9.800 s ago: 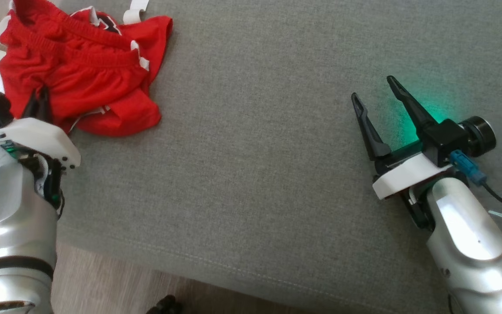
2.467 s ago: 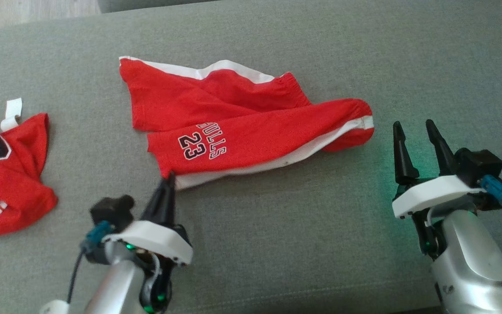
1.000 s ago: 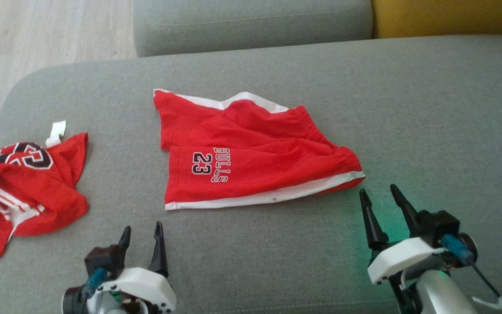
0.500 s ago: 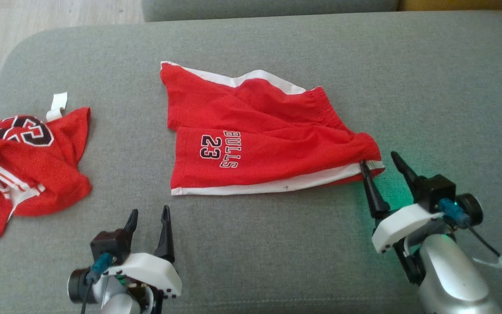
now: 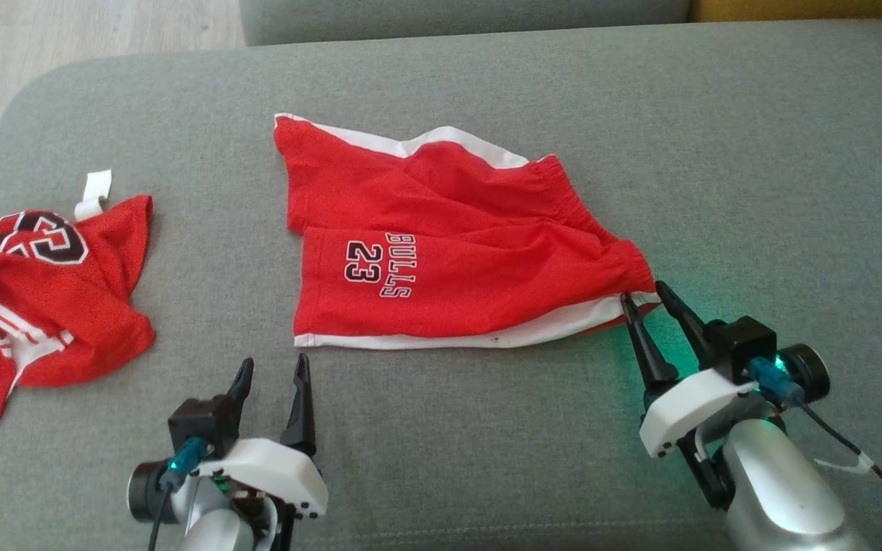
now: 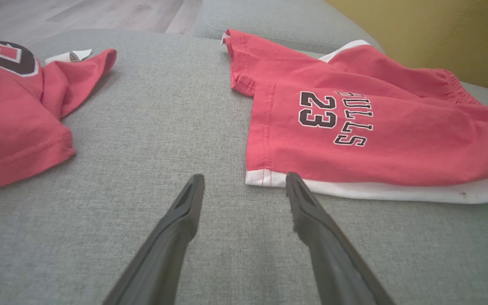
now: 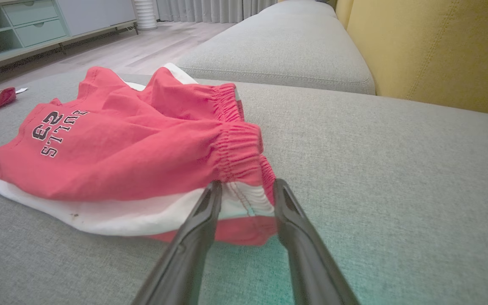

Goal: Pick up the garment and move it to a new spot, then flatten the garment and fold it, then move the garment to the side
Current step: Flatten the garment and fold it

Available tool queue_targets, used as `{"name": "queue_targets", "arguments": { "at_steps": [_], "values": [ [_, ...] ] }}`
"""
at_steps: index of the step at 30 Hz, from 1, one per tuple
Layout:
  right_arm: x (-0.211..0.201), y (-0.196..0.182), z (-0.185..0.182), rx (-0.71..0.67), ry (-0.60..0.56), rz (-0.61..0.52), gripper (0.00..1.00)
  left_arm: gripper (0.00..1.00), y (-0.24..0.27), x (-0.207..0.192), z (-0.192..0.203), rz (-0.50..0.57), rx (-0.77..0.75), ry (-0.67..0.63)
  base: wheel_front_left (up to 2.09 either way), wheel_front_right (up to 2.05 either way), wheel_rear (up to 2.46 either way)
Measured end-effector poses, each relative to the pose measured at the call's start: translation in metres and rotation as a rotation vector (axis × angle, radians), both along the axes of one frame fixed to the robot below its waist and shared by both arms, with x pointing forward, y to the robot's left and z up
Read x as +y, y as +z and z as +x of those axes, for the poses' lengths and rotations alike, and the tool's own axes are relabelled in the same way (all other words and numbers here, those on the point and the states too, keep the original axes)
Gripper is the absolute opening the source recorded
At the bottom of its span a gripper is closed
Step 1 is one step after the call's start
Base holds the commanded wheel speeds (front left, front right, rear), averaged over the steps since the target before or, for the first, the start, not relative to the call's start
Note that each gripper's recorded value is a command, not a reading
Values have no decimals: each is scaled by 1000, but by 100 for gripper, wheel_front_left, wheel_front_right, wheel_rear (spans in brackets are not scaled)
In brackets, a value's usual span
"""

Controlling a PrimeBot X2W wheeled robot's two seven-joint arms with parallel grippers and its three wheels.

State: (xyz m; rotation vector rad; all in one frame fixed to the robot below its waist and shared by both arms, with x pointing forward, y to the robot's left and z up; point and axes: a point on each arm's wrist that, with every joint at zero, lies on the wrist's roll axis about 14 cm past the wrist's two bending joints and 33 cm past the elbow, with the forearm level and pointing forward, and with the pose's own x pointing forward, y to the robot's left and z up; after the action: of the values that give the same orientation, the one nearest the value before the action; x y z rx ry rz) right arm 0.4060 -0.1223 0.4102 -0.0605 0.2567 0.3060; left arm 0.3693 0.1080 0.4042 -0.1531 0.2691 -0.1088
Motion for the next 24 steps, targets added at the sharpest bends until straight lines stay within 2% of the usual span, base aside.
{"name": "queue_targets", "arguments": {
  "at_steps": [2,3,4,7,8,9,16,24],
  "values": [
    [0,0,-1,0,1,-2,53,100,1,-1,0,0,-2,-3,0,0,0],
    [0,0,-1,1,1,-3,40,100,1,-1,0,-1,-3,-4,0,0,0],
    [0,-1,-2,3,2,-5,33,100,1,-2,0,-1,-4,-5,0,0,0],
    [-2,-3,-4,12,3,-11,18,100,1,-2,0,0,-4,-6,0,0,0],
    [-2,-5,-5,19,3,-15,2,100,1,-2,-1,1,-2,-6,0,0,0],
    [-3,-7,-6,26,4,-20,0,100,0,-1,-1,2,0,-6,0,0,0],
    [-10,-11,-9,39,-3,-33,0,100,-5,-6,-4,-20,19,-29,0,0,0],
    [-27,-10,-2,29,-63,-11,0,100,-20,-26,-1,-66,69,-109,0,0,0]
  ]
}}
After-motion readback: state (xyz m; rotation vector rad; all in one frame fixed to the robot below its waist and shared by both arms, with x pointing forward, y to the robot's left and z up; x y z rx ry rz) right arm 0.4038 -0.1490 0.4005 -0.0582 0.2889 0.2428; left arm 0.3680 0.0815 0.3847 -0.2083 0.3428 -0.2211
